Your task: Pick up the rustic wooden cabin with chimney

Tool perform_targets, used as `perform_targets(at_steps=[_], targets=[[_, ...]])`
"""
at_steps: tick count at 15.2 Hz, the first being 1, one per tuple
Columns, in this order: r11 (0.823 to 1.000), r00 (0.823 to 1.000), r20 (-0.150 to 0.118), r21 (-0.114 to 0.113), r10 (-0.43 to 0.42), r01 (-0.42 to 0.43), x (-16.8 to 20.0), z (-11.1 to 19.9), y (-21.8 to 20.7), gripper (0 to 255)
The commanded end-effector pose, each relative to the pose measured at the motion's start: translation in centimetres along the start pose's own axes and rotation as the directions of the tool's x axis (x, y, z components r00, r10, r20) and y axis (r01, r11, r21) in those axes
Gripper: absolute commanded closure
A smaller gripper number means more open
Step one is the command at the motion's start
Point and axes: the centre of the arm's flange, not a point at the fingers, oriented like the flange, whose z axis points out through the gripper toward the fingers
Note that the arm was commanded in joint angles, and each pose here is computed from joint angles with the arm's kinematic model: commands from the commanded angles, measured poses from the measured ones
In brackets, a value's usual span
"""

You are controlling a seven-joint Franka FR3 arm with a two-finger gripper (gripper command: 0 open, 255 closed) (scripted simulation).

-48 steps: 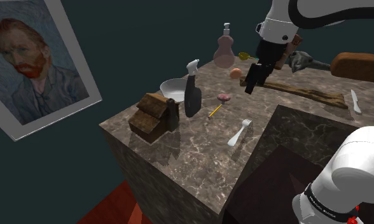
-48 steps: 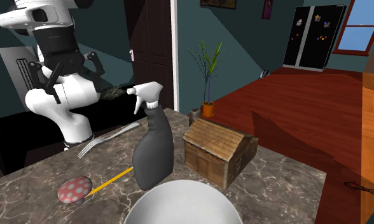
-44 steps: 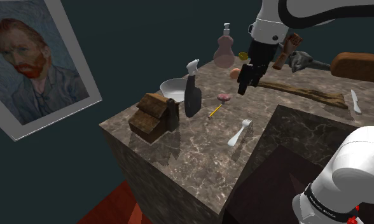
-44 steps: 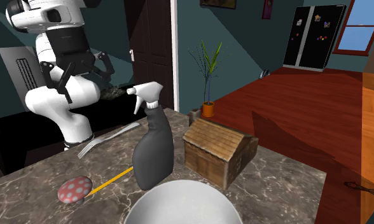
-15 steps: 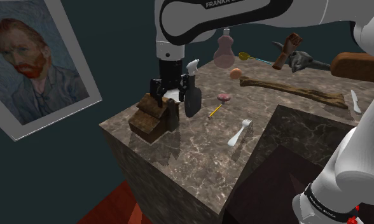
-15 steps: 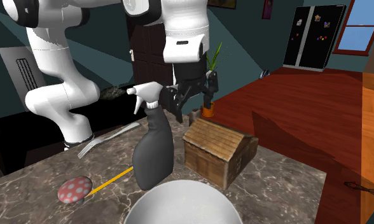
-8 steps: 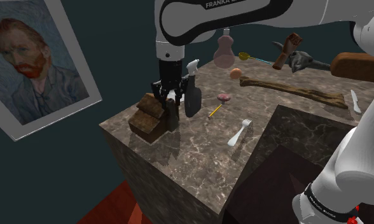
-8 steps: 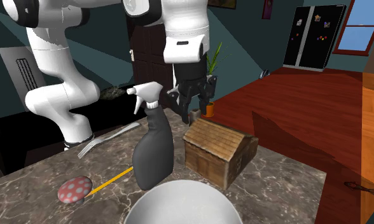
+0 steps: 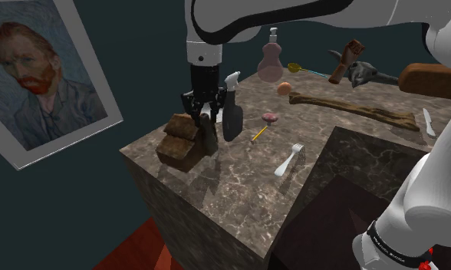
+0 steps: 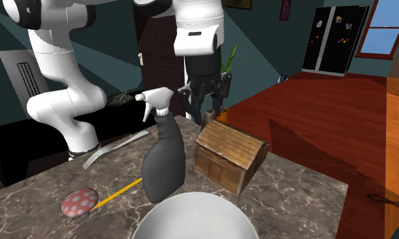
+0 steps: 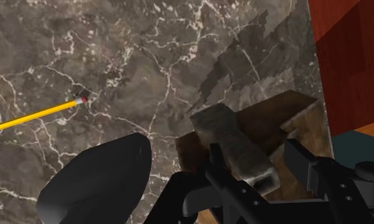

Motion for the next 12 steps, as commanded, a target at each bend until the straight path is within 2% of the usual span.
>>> perform_targets(at_steps=[1,10,12], targets=[[1.000,1.000,0.000,0.000,0.000,0.000,0.0,-1.2,-0.1,255],[1.000,1.000,0.000,0.000,0.000,0.000,-0.2,-5.9,-0.8,255],[1.000,1.000,0.000,0.000,0.000,0.000,-0.3,-6.0,-0.8,255]])
